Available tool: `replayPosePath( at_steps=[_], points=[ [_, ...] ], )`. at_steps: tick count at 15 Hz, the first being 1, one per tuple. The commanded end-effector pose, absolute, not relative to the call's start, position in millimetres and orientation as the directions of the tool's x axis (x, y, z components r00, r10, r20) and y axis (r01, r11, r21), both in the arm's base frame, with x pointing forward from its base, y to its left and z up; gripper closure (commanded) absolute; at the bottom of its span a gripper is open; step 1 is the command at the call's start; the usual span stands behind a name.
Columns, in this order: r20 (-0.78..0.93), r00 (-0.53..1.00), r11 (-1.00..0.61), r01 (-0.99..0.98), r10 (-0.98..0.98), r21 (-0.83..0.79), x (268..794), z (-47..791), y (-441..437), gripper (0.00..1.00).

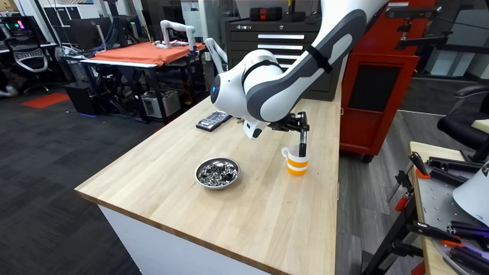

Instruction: Put the marker inside the mug cup

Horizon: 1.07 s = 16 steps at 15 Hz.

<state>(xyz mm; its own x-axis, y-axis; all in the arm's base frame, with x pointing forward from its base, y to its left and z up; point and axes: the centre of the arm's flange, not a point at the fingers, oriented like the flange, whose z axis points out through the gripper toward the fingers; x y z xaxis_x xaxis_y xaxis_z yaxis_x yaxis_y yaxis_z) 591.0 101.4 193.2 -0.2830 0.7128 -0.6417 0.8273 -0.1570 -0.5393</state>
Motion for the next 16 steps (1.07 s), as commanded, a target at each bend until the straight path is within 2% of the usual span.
replayPosePath(
  at_steps=[1,2,3,5,12,16],
  points=[
    [-0.633,-0.312,-0.126,0.827,0.708,-0.548,600.2,192.5,107.9,0.94],
    [-0.632,-0.316,-0.124,0.825,0.707,-0.551,599.8,191.5,109.2,0.88],
    [-0.63,-0.321,-0.12,0.824,0.707,-0.554,600.1,190.8,110.4,0.52],
    [-0.625,-0.328,-0.113,0.821,0.708,-0.559,600.3,189.7,112.7,0.45],
    [-0.605,-0.287,-0.126,0.827,0.743,-0.548,605.8,202.7,107.3,0.02],
    [-0.549,-0.195,-0.161,0.83,0.813,-0.533,609.6,221.8,87.5,0.0]
  ],
)
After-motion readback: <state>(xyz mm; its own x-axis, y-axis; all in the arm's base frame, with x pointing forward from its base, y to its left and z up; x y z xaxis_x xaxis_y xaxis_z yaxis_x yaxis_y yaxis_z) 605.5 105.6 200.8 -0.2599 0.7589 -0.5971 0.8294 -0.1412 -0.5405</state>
